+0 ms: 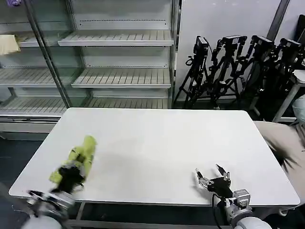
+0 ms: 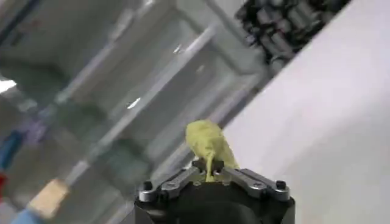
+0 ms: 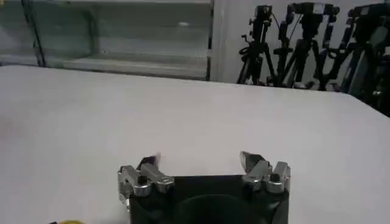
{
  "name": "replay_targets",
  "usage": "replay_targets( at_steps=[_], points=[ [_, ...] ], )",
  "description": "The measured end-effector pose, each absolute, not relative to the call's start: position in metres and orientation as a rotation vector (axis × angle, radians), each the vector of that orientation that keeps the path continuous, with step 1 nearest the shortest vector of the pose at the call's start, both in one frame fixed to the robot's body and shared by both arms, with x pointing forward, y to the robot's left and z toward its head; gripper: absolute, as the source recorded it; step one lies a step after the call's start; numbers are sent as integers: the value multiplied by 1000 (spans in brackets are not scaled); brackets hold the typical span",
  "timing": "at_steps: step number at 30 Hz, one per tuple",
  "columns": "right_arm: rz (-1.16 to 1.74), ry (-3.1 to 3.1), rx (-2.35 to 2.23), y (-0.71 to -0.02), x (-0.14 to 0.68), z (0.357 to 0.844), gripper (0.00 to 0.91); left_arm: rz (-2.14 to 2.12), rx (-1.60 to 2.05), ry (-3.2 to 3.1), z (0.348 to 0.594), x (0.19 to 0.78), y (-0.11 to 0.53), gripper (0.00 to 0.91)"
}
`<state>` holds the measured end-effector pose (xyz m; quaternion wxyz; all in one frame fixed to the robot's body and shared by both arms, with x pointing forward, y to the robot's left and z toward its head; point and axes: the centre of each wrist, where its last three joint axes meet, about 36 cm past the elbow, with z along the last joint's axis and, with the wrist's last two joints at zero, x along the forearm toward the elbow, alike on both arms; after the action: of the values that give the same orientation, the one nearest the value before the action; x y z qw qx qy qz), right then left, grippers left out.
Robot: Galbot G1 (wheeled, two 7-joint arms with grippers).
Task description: Fold and organize the clothes.
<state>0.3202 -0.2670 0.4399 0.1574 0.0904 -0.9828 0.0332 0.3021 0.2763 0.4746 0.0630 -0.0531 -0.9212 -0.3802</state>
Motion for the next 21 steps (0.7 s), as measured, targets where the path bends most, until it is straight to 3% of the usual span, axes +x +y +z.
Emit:
replay_targets(
  at_steps=[10, 21],
  points=[
    [112, -2817, 251, -267, 320, 445, 907, -956, -382, -2864, 452, 291, 191, 10],
    [146, -2859, 185, -273, 326, 458, 907, -640, -360, -2915, 447, 337, 138, 10]
  ],
)
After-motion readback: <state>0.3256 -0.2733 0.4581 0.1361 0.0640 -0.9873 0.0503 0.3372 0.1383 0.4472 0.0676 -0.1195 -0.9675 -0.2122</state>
